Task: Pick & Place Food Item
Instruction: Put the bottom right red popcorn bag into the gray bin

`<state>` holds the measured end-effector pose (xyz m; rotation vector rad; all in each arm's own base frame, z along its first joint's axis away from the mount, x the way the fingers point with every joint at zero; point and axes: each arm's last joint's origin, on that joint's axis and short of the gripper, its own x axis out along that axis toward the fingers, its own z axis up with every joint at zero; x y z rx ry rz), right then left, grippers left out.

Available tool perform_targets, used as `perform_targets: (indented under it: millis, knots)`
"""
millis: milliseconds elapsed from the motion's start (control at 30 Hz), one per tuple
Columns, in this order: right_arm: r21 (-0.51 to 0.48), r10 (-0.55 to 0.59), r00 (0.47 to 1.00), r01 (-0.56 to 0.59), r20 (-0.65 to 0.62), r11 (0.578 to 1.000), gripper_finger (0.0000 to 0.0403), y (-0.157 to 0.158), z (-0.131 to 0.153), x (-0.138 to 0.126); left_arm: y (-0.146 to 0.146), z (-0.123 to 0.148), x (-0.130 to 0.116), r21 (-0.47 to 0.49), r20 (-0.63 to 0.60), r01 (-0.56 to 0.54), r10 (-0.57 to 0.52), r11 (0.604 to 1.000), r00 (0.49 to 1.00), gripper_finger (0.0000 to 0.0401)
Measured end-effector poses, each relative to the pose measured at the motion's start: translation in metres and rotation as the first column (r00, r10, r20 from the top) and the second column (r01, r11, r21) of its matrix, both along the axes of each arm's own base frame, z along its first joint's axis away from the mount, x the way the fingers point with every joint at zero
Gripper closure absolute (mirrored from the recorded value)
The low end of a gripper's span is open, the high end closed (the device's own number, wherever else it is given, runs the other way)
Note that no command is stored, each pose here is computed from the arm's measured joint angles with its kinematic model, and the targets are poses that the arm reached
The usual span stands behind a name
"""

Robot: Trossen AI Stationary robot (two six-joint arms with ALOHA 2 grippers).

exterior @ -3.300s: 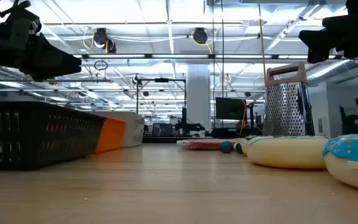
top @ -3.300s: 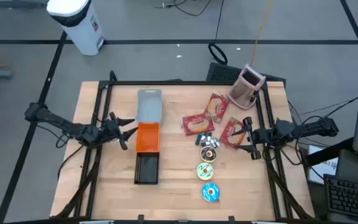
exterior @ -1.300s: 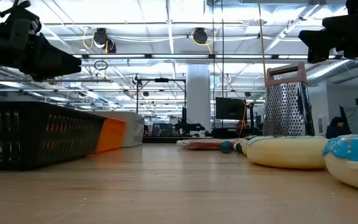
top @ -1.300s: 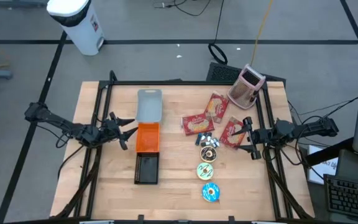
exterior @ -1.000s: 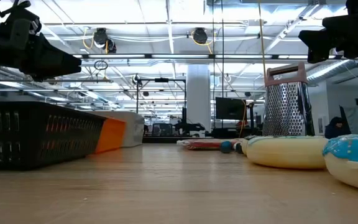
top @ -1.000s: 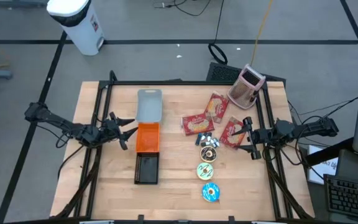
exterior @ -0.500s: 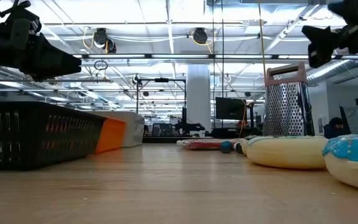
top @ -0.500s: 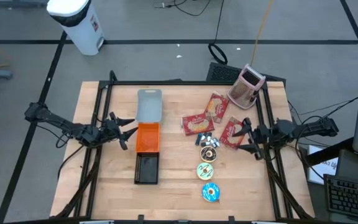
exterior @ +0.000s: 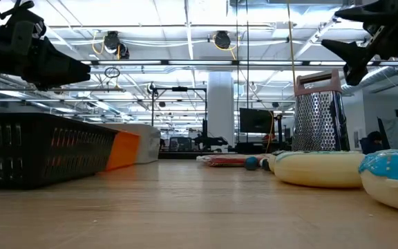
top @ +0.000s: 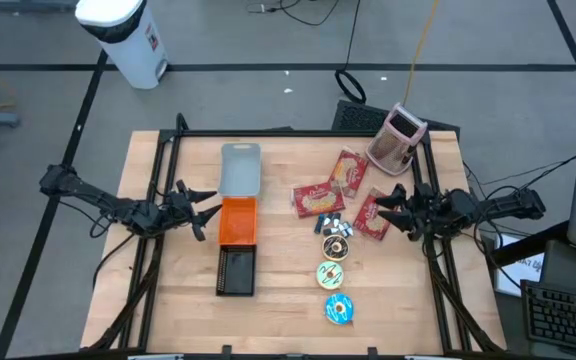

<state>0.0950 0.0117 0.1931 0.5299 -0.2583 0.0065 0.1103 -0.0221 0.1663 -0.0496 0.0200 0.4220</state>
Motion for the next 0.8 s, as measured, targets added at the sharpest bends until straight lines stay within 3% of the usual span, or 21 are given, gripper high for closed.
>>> perform_targets:
  millis: [167,233,300,400,433,533,700,800]
  knots:
    - [-0.055,-0.147,0.987,0.144,-0.059,0.988,0.0170,-0.003,-0.004,0.004,0.000,0.000,0.000,0.000,0.000,0.000,0.000,1.000,1.000,0.0189]
    - [-0.055,-0.208,0.964,0.201,-0.168,0.978,0.0170,-0.004,-0.013,0.008,0.000,0.000,0.000,0.000,0.000,0.000,0.000,1.000,1.000,0.0189]
    - [-0.089,-0.263,0.903,0.248,-0.339,0.965,0.0169,-0.004,-0.014,0.013,0.000,0.000,0.000,0.000,0.000,0.000,0.000,1.000,1.000,0.0189]
    - [-0.107,-0.310,0.798,0.299,-0.517,0.948,0.0162,-0.006,0.007,0.022,0.000,0.000,0.000,0.000,0.000,0.000,0.000,1.000,1.000,0.0189]
    - [-0.126,-0.325,0.736,0.314,-0.594,0.941,0.0158,-0.007,0.012,0.025,0.000,0.000,0.000,0.000,0.000,0.000,0.000,1.000,1.000,0.0189]
    - [-0.205,-0.370,0.478,0.363,-0.796,0.909,0.0146,-0.015,0.020,0.033,0.000,0.000,0.000,0.000,0.000,0.000,0.000,1.000,1.000,0.0189]
    - [-0.262,-0.312,0.079,0.372,-0.947,0.890,0.0122,-0.037,0.026,0.045,0.000,0.000,0.000,0.000,0.000,0.001,-0.001,1.000,1.000,0.0189]
    - [-0.214,-0.218,-0.030,0.355,-0.975,0.910,0.0110,-0.053,0.015,0.050,0.000,0.000,0.000,0.000,0.000,0.000,0.000,1.000,1.000,0.0189]
